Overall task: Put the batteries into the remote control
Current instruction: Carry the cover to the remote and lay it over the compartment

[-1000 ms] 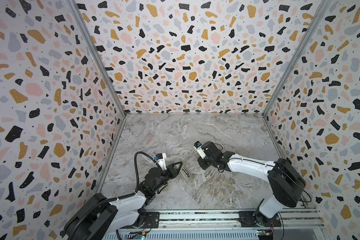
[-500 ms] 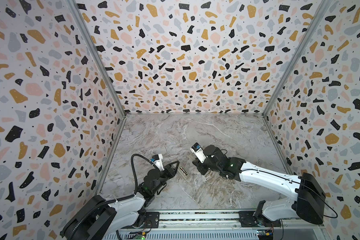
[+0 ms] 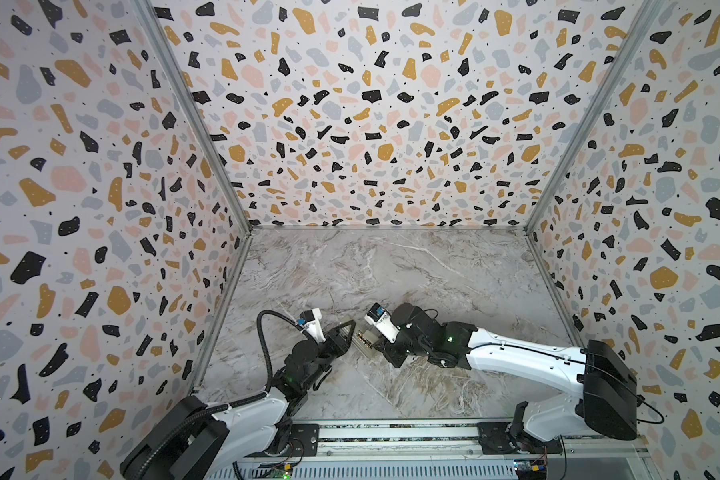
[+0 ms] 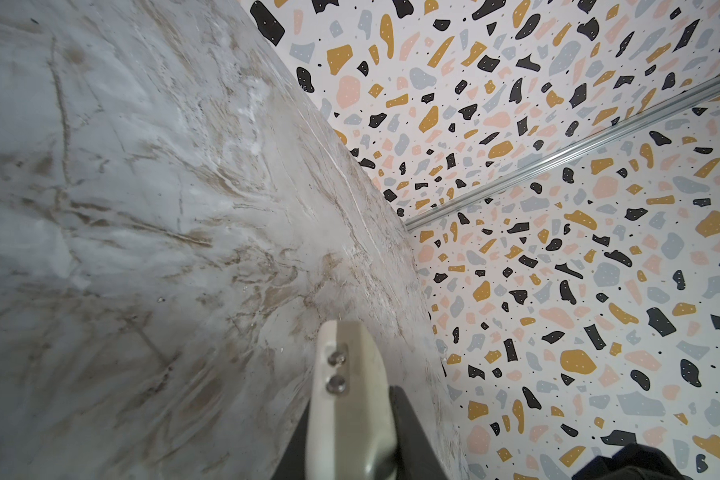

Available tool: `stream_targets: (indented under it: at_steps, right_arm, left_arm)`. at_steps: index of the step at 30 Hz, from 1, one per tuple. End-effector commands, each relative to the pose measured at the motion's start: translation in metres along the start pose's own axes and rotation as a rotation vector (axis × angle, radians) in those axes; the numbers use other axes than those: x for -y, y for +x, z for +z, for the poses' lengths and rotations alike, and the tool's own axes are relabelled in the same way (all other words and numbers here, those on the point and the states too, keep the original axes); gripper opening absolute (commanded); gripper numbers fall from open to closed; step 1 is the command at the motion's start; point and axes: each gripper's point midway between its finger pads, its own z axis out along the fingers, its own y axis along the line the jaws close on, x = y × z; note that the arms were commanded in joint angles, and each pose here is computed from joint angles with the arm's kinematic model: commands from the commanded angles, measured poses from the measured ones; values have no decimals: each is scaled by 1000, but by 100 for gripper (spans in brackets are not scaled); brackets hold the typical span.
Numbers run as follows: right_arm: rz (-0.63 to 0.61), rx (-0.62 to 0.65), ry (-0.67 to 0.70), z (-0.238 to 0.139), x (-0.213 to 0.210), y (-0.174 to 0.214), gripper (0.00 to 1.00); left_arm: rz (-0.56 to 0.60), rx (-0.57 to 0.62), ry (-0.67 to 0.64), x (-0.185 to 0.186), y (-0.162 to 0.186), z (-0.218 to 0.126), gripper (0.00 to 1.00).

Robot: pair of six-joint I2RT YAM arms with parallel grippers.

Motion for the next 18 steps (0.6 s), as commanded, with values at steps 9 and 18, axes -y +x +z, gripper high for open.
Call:
stream_targets:
  at_steps: [9, 18]
  right_arm:
    - [21, 6, -38, 11, -9, -15, 11]
    - [22, -2, -38, 19, -9, -14, 10]
  left_arm:
    - [6, 51, 87, 18, -11, -4, 0]
    - [14, 36, 97, 20, -8, -4, 0]
